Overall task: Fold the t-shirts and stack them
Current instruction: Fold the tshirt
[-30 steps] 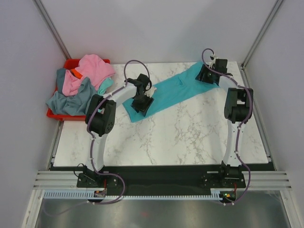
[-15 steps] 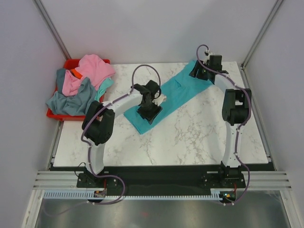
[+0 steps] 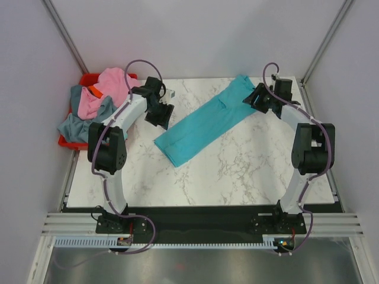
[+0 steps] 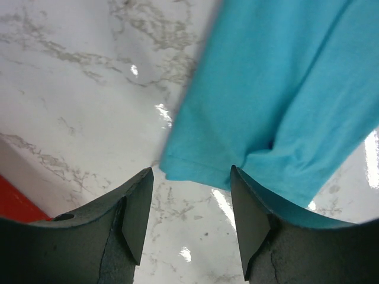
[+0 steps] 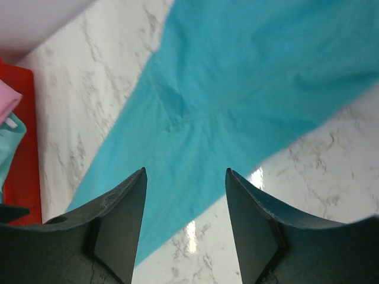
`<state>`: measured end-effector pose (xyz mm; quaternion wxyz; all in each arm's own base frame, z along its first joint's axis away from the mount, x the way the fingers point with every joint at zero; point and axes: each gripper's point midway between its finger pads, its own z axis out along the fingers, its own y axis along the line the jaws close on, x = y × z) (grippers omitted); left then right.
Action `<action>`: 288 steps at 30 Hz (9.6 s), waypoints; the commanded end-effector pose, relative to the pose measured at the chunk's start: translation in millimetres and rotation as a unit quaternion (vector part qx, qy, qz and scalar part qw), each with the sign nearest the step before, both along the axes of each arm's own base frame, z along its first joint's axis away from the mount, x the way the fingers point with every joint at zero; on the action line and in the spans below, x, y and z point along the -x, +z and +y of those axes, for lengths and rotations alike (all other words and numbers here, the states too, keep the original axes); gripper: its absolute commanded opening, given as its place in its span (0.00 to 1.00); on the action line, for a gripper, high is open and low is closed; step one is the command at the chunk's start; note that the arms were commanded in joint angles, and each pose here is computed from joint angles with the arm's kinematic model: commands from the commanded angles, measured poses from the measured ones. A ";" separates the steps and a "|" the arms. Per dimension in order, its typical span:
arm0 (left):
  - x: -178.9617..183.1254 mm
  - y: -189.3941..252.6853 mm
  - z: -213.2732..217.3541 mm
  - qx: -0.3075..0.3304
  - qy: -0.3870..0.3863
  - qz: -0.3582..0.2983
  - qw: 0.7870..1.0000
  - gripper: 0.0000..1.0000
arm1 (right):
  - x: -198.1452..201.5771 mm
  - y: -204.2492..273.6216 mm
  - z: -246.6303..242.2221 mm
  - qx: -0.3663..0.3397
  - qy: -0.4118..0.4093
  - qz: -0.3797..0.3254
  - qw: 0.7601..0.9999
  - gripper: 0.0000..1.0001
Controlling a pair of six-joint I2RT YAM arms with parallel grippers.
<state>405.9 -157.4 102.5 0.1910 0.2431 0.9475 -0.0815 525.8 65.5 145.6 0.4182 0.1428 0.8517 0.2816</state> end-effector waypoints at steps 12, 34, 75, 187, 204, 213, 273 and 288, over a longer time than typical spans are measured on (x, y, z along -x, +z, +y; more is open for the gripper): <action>-4.1 -55.1 39.8 0.037 0.057 0.096 0.993 0.57 | -10.9 -84.7 -45.9 -0.042 -0.065 0.082 0.994 0.64; 75.1 -87.1 14.0 0.062 -0.004 0.210 0.976 0.12 | -78.6 -118.0 -72.3 -0.030 -0.096 0.054 0.993 0.38; 247.9 -74.8 -132.9 0.033 -0.305 0.258 0.916 0.02 | -158.8 -81.1 18.7 -0.075 -0.043 -0.056 0.995 0.17; 189.2 10.1 -141.9 0.297 -0.020 0.258 0.919 0.02 | 285.6 -49.9 86.3 -0.102 0.149 0.227 0.957 0.00; 50.9 22.4 -138.0 0.301 -0.005 0.160 0.940 0.02 | 165.8 -15.0 61.3 -0.105 0.098 0.127 0.982 0.00; -0.8 19.7 -142.9 0.303 -0.003 0.117 0.946 0.02 | 103.1 -19.3 57.3 -0.085 0.099 0.112 0.985 0.00; 58.3 -46.2 -146.8 0.357 0.081 0.311 0.877 0.66 | 180.8 -124.3 45.6 -0.142 0.067 0.298 0.942 0.57; 63.9 -65.9 -166.5 0.344 0.069 0.323 0.879 0.61 | 168.2 -131.5 58.4 -0.137 0.083 0.295 0.942 0.51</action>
